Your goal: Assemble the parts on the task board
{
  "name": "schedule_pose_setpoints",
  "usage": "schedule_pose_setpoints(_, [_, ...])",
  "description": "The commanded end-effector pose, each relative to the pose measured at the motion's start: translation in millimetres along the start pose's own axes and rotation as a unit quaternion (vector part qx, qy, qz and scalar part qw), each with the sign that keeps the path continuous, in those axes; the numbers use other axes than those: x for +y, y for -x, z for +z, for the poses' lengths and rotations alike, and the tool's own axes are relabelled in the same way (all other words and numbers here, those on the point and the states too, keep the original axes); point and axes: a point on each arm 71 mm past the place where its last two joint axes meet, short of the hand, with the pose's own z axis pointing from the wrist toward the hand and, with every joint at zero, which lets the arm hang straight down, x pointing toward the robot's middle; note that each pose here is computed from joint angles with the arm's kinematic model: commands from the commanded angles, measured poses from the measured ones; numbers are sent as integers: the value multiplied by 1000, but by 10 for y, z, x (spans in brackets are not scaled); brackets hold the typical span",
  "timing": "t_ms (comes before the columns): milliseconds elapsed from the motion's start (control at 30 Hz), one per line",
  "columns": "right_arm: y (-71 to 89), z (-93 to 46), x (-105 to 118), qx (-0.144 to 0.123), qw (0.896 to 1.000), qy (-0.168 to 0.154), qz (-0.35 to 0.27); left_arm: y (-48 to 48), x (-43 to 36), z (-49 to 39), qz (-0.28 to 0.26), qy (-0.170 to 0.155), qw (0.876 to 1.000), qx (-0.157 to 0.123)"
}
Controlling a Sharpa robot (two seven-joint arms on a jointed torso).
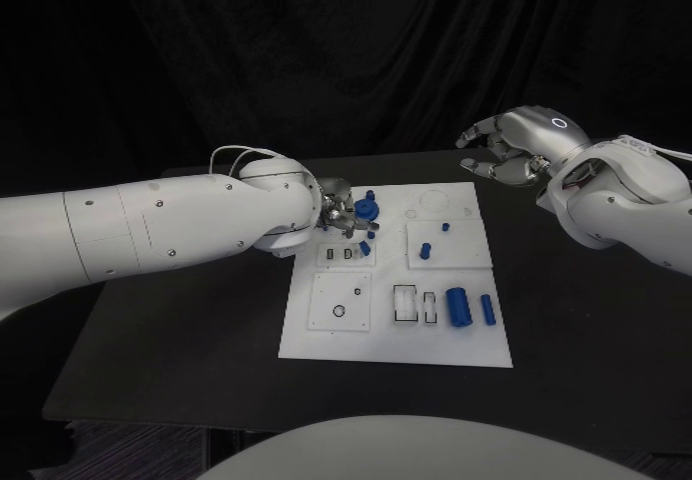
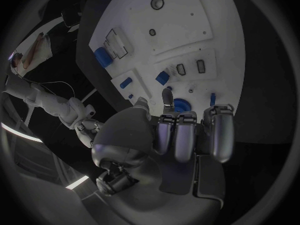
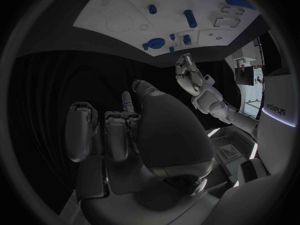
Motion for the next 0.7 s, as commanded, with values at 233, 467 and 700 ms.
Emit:
schedule_pose_setpoints(233, [-19,7,5,4,1000,-11,1,-82,-14,56,4,-2,1000,14])
schedule_pose_setpoints(467, [-24,17,21,4,1000,-9,2,-164,-28,111,3,-6,1000,23])
schedule_pose_setpoints(700, [-31,18,30,6,1000,-9,3,-213,-29,142,1,-9,1000,27])
